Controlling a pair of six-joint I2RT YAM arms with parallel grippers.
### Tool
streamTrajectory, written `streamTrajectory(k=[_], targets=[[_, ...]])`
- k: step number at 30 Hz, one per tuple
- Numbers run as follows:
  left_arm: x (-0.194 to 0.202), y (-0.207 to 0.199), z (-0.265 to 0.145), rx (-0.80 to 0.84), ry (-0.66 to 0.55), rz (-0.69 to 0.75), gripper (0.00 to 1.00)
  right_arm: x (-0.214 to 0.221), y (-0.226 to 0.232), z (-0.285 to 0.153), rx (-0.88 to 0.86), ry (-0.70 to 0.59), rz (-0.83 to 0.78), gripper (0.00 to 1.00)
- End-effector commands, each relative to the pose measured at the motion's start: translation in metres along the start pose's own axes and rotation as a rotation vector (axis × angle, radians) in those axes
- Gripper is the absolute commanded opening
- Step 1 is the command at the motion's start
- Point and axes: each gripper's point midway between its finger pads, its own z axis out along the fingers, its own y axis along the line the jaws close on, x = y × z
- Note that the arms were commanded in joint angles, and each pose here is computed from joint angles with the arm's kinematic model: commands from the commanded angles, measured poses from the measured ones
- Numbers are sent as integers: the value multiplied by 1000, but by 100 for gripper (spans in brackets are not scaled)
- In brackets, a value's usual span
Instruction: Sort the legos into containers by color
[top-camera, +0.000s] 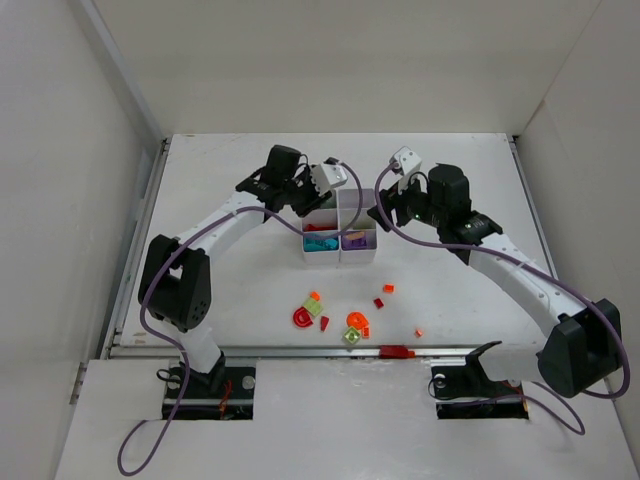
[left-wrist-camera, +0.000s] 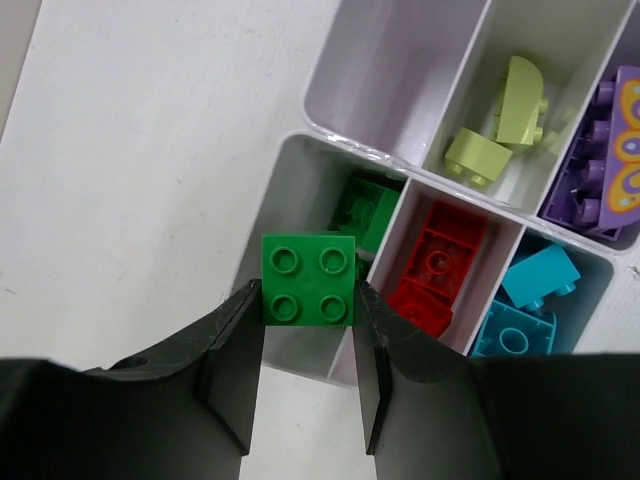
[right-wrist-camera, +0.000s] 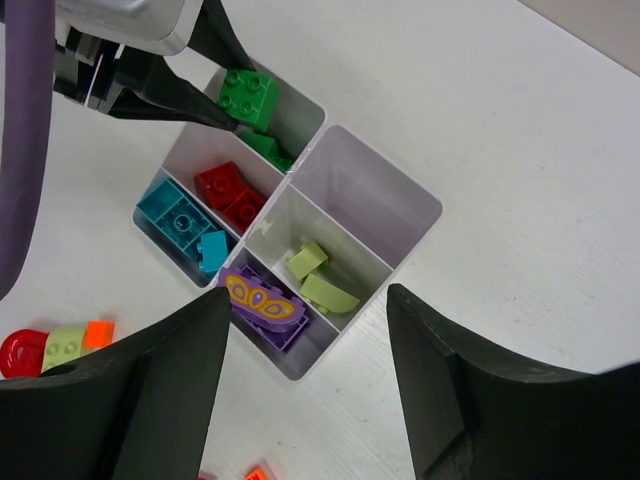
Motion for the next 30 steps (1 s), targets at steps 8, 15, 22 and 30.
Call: streamTrajectory(k=[8,15,22,30], targets=[[-12,10,-4,-56,-27,-40,69,-3,0,-10,14,1,18,100],[-46,24,-21,-89,-97,-62,69,22,-27,-26,256,142,199,100],[-53,33,-54,-199,-91,-195,71,101,-11,-61,587,393,458,100],[9,-25,-93,-221,-26,-384,75,167,91,-99,484,579,606,100]])
